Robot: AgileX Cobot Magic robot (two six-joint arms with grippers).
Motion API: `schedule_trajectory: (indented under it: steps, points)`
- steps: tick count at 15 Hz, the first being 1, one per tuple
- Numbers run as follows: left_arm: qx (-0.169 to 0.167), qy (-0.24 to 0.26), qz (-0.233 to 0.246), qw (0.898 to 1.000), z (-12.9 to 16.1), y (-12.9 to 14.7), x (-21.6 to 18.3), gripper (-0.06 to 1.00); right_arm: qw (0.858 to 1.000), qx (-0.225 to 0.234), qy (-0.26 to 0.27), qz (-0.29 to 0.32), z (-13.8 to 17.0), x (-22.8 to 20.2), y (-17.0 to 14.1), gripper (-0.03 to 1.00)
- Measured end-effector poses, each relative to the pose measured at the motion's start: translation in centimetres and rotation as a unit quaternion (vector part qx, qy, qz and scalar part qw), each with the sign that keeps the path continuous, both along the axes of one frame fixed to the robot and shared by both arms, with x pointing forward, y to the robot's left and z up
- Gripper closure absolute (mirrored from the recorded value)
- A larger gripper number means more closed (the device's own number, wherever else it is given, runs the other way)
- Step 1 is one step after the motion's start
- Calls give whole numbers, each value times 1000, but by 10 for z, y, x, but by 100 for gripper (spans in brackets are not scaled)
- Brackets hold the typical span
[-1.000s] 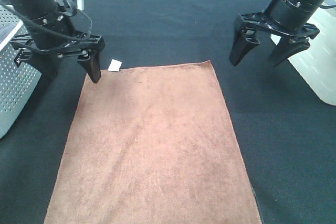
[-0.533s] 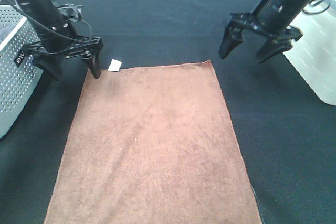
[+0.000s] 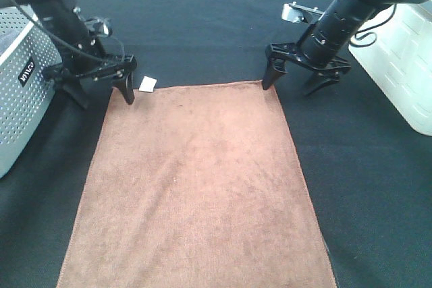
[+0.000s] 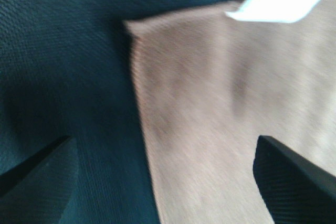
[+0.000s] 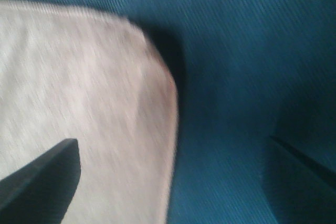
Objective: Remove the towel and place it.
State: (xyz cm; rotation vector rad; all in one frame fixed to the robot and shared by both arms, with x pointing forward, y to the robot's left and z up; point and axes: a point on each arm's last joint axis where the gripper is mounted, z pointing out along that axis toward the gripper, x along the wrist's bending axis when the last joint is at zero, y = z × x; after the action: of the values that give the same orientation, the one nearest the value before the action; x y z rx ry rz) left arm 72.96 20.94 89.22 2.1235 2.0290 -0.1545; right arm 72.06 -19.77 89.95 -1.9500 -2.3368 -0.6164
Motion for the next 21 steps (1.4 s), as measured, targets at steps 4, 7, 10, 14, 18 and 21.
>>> schedule_trajectory:
  steps: [4,7,10,14,18,21]
  points:
    - [-7,9,-6,1000,-13,-1,1,10,1000,25,7,-3,-19,10,6,10]
    - [-8,8,-5,1000,-14,-1,2,10,999,31,0,-10,-23,13,7,12]
    - [-19,-5,-21,1000,-13,-6,3,13,1000,29,-11,-1,-28,14,20,13]
    - [-28,-28,-32,999,-15,-32,3,22,998,25,-44,21,-32,12,51,18]
    - [-25,-32,-21,999,-16,-32,4,38,998,24,-59,15,-35,15,52,41]
    - [-23,-36,-17,999,-19,-32,5,74,997,23,-69,9,-38,17,52,72]
